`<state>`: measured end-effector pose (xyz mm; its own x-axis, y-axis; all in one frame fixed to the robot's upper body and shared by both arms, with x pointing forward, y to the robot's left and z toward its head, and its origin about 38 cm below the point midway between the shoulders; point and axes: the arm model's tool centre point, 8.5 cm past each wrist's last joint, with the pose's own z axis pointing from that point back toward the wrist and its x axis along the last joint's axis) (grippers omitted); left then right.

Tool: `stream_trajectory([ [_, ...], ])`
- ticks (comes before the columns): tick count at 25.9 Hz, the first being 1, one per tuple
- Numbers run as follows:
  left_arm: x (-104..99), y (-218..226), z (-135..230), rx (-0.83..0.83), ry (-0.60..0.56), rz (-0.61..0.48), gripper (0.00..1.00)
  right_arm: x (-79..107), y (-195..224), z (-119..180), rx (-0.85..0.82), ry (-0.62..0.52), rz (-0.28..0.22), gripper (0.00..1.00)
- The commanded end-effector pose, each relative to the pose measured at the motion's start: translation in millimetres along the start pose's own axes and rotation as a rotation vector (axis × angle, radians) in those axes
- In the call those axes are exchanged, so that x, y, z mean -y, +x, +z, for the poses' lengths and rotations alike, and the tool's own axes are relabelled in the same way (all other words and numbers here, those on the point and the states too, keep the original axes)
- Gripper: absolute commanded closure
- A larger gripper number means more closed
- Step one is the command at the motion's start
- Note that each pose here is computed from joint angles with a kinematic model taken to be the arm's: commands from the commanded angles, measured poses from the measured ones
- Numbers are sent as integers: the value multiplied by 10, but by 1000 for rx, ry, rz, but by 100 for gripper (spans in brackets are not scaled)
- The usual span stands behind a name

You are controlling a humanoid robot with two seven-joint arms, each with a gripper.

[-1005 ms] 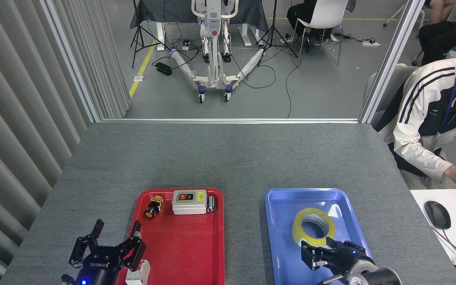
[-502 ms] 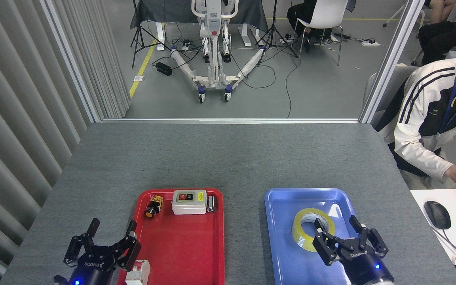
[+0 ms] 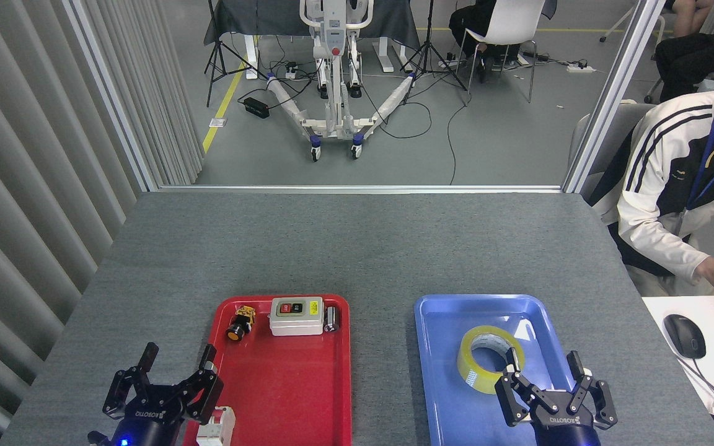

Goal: Place and move tape with both arms

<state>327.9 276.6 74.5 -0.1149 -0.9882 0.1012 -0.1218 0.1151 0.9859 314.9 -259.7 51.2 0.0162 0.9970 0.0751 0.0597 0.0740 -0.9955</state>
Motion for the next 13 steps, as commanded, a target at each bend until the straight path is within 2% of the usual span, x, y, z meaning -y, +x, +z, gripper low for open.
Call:
stream_trajectory([
  [1,0,4,-2,1,1,3,0,-33,-17,39,-4,12,7,0],
  [13,0,3,-2,5,-1,-1,0,-66,-72,96,3,31,24,0],
])
